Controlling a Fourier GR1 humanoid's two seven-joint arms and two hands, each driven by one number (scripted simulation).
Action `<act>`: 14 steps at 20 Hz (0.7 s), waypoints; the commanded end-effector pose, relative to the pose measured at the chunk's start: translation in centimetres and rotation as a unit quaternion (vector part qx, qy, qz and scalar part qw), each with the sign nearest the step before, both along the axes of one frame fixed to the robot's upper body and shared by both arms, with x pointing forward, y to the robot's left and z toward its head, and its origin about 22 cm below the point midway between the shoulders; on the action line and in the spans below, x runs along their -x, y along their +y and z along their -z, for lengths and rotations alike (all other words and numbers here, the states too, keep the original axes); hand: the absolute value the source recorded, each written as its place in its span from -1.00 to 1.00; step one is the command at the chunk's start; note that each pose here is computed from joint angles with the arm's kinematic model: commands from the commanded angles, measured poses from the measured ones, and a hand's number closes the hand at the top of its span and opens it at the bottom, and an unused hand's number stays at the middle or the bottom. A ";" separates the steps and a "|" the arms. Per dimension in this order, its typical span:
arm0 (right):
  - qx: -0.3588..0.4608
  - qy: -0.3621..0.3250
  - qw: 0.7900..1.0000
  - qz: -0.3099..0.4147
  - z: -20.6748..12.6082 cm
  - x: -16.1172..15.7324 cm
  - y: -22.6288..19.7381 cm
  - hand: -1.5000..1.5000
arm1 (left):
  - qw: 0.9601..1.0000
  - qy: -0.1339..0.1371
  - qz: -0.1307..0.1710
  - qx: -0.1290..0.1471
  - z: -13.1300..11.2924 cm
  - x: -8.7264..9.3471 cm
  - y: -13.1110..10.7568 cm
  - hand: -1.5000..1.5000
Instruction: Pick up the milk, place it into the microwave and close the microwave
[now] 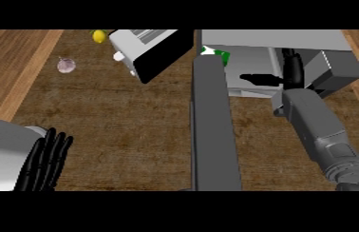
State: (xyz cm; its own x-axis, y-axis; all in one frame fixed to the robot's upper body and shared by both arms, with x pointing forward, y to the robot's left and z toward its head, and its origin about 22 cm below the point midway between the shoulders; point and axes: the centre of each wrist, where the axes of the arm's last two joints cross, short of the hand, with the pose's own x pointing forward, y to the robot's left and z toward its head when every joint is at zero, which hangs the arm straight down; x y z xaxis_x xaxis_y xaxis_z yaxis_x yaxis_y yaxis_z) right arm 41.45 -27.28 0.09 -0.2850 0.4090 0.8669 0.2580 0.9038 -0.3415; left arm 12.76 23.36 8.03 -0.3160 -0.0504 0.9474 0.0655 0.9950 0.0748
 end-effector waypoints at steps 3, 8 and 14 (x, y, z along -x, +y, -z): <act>-0.043 0.036 0.998 -0.036 4.1 3.2 -1.9 -1.00 | 1.000 -0.005 0.010 0.001 -1.3 1.0 0.1 -1.00; -0.053 0.077 0.995 -0.020 8.4 6.5 -0.7 -1.00 | 1.000 -0.002 0.000 0.006 -1.1 1.5 -0.6 -1.00; -0.092 0.101 0.990 -0.049 10.3 8.4 -0.5 -1.00 | 1.000 0.011 0.004 0.010 0.4 1.1 -0.4 -1.00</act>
